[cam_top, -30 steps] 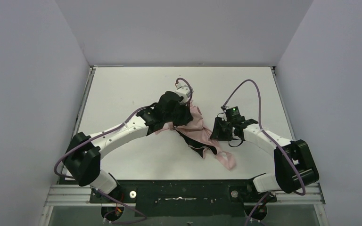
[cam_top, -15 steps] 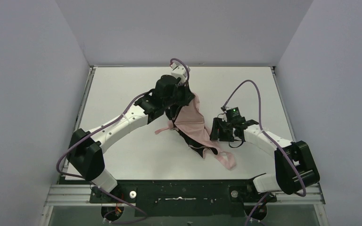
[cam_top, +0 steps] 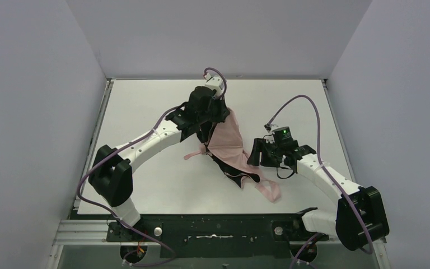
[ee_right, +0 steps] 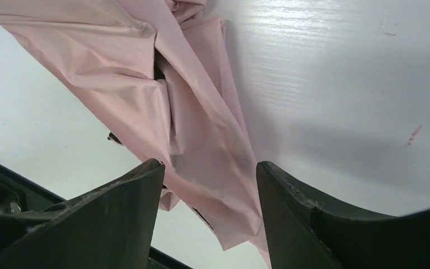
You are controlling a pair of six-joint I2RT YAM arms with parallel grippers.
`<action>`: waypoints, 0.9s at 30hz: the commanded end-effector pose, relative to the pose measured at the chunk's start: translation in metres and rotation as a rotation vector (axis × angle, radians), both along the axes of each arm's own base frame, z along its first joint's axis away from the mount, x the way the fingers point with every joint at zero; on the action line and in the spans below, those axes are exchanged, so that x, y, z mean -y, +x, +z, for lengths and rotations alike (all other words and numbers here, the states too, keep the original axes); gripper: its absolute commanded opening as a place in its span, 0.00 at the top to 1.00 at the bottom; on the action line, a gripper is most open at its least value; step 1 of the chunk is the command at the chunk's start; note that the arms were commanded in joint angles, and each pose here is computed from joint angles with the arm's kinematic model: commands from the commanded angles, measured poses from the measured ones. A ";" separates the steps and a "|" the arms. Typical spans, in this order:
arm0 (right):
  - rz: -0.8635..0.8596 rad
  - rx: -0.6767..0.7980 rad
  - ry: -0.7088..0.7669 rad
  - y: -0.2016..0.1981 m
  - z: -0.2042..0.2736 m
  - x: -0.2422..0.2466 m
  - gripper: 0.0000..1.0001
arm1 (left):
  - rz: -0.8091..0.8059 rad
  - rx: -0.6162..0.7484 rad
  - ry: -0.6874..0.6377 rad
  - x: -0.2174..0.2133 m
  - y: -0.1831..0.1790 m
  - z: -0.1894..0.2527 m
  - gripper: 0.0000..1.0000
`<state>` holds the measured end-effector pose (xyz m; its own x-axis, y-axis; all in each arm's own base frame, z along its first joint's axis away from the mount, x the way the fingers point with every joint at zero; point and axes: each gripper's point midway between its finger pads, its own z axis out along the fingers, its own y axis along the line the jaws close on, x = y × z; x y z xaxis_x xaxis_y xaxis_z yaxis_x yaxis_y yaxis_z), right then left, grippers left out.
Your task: Put away the umbrella
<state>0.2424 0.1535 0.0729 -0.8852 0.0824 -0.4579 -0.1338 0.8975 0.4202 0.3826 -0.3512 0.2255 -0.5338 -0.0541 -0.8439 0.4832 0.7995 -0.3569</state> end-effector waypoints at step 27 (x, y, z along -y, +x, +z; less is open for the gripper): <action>-0.033 0.050 -0.071 -0.011 0.021 0.022 0.40 | 0.088 0.022 -0.113 -0.018 0.009 0.019 1.00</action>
